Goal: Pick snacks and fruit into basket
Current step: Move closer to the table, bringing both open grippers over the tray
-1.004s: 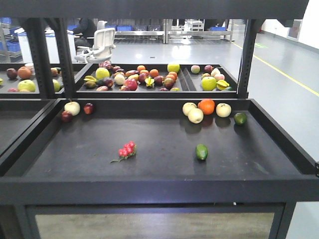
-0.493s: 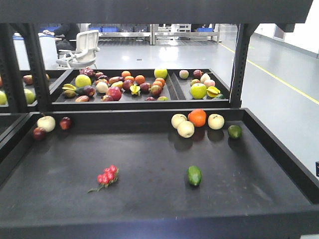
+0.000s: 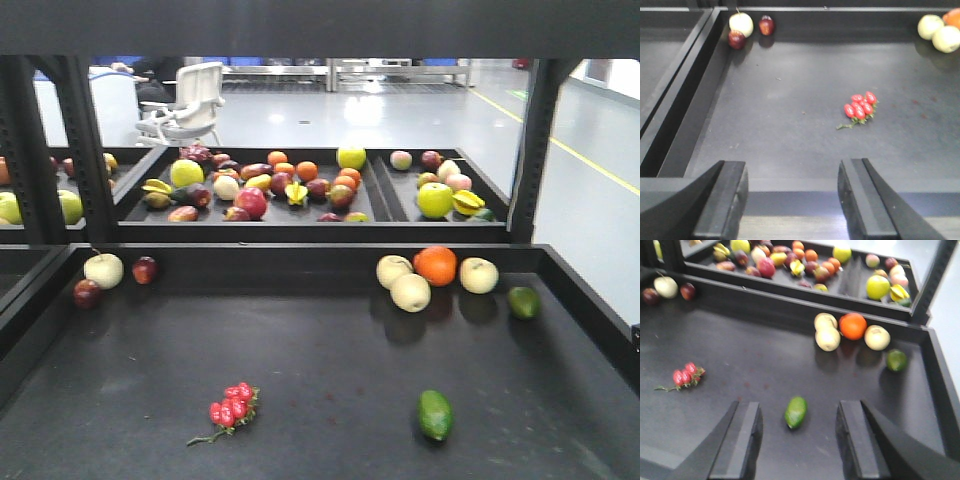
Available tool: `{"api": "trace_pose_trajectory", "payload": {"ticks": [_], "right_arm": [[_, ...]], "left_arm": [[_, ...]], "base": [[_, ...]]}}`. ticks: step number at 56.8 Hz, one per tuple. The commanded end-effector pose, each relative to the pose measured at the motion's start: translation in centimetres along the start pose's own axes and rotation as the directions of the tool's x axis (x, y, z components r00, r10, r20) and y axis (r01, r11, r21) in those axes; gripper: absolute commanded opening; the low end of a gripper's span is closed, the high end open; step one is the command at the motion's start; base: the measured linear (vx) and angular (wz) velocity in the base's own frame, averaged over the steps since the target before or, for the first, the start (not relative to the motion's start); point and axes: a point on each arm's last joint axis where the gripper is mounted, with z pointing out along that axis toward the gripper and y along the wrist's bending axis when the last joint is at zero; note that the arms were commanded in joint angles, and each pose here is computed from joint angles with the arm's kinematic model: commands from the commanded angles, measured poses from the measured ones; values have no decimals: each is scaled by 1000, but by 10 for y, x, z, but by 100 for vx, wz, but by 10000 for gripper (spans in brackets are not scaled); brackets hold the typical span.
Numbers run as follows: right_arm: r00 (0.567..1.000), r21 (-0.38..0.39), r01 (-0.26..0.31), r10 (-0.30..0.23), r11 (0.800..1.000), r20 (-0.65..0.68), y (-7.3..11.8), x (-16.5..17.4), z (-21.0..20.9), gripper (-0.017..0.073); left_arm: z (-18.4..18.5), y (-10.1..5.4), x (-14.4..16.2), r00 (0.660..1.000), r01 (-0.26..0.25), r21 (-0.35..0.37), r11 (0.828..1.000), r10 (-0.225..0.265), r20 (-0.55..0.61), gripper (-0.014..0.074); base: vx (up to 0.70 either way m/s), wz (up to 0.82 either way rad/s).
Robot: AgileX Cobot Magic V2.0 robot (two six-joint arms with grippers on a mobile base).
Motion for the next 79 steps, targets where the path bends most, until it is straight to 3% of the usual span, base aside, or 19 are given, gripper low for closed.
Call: {"api": "trace_pose_trajectory", "payload": {"ticks": [1, 6, 27, 79], "right_arm": [[997, 50, -5, 1, 999, 76, -6, -13, 0, 396], [999, 27, -36, 35, 999, 40, -8, -10, 12, 396], [991, 10, -79, 80, 997, -106, -20, 8, 58, 396], [989, 6, -83, 83, 997, -121, -20, 10, 62, 396]], "left_arm": [[-1, -4, -15, 996, -10, 30, 1000, 7, 85, 495], [0, -4, -15, 997, -14, 30, 999, 11, 83, 495], [1, -4, -15, 997, -13, 30, 999, 11, 80, 495], [1, -4, -15, 997, -13, 31, 999, 11, 81, 495]], "base": [[12, 17], [9, 10], [2, 0], [5, -1]]}}
